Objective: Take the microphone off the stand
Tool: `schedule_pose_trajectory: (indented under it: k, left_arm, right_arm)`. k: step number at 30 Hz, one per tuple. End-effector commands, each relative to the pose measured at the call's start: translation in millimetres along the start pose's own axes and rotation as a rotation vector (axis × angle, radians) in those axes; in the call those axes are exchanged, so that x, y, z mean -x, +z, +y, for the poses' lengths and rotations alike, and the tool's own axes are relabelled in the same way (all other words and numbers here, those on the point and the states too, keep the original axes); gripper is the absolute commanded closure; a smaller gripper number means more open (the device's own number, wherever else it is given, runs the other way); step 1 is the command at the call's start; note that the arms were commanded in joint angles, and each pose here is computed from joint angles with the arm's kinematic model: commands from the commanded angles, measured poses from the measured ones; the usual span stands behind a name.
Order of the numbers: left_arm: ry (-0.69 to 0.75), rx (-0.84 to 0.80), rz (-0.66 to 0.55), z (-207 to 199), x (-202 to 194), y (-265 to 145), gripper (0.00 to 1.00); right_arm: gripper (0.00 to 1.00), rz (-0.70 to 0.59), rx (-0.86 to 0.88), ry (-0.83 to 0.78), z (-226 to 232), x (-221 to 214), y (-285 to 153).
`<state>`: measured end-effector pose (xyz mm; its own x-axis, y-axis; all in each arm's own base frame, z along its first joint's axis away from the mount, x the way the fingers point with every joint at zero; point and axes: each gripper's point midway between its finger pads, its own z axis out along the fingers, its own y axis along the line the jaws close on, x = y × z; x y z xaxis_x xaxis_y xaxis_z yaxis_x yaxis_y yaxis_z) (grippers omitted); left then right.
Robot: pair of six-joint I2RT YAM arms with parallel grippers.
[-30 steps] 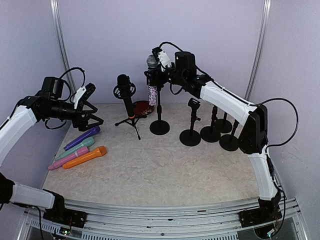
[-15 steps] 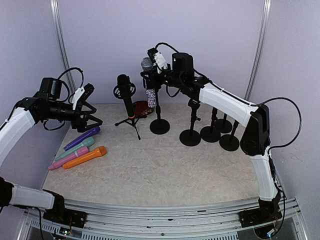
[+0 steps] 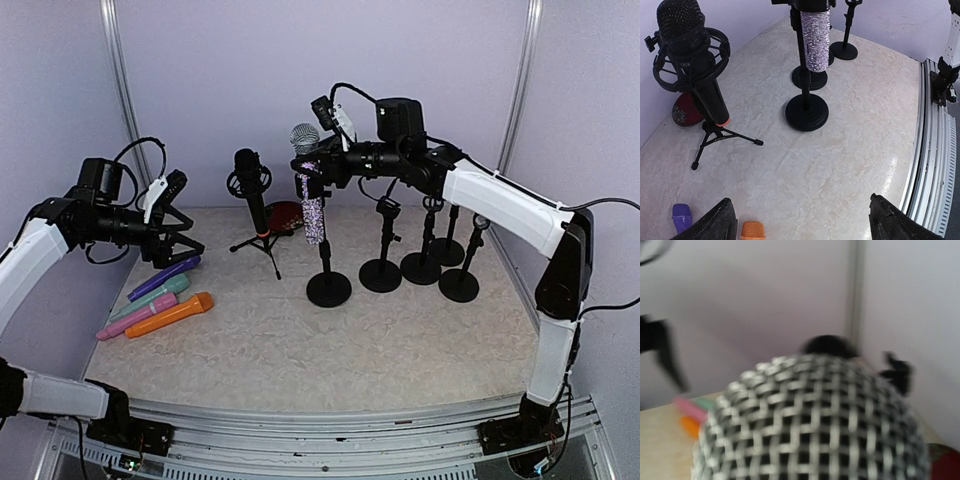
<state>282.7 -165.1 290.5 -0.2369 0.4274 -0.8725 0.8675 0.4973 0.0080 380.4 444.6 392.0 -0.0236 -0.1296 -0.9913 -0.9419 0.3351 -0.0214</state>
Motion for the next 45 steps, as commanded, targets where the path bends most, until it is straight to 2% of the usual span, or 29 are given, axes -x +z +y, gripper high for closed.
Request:
schedule_pose_trajectory:
  k: [1, 9, 15, 23, 24, 25, 26, 27, 29, 32, 36, 38, 41, 45]
  left_arm:
    - [0.0, -0.062, -0.003, -13.1, -5.9, -0.3, 0.1]
    - [0.009, -0.106, 0.003, -22.9, -5.9, 6.3, 0.1]
    - [0.028, -0.118, 0.0, -28.4, -2.7, 11.3, 0.1]
    - [0.051, -0.149, -0.007, -41.1, 4.0, 26.5, 0.1]
    - [0.053, -0.151, -0.007, -41.3, 5.1, 28.3, 0.1]
    - [0.055, -0.153, -0.009, -41.8, 7.1, 29.7, 0.09]
    - [0.057, -0.149, -0.012, -40.8, 9.2, 30.7, 0.09]
    - [0.056, -0.147, -0.017, -40.3, 11.5, 31.8, 0.1]
    - [0.059, -0.14, -0.029, -38.0, 16.4, 33.1, 0.1]
    - [0.075, -0.132, -0.047, -35.2, 23.5, 34.1, 0.09]
    - [0.086, -0.13, -0.059, -31.0, 30.7, 37.2, 0.09]
    - [0.084, -0.135, -0.059, -30.3, 31.1, 38.7, 0.1]
    - [0.085, -0.141, -0.056, -31.0, 28.9, 39.9, 0.1]
    - [0.089, -0.136, -0.056, -30.6, 29.2, 39.5, 0.1]
  right_arm:
    - [1.0, -0.15, 0.214, -0.09, 56.9, 52.4, -34.6]
    - [1.0, -0.188, 0.516, -0.106, 106.1, 53.4, -31.6]
    - [1.0, -0.223, 0.653, -0.126, 127.9, 53.5, -28.2]
    - [1.0, -0.097, 0.7, -0.087, 130.3, 12.3, -3.1]
    - [0.95, -0.086, 0.692, -0.092, 129.4, 9.3, -2.3]
    - [0.8, -0.076, 0.679, -0.093, 127.5, 7.6, -2.0]
    - [0.54, -0.064, 0.662, -0.094, 125.1, 4.7, -0.7]
    - [0.41, -0.052, 0.641, -0.094, 123.1, 2.5, 0.3]
    - [0.28, -0.029, 0.557, -0.094, 113.0, -3.0, 3.9]
    - [0.17, -0.007, 0.392, -0.092, 93.3, -5.3, 5.4]
    - [0.05, 0.017, 0.038, -0.002, 50.7, -4.7, -3.9]
    - [0.04, 0.01, -0.121, 0.045, 43.1, -7.6, -18.2]
    - [0.05, -0.038, -0.266, 0.072, 62.8, -8.7, -41.3]
    - [0.15, -0.059, -0.359, 0.109, 91.2, -6.3, -51.0]
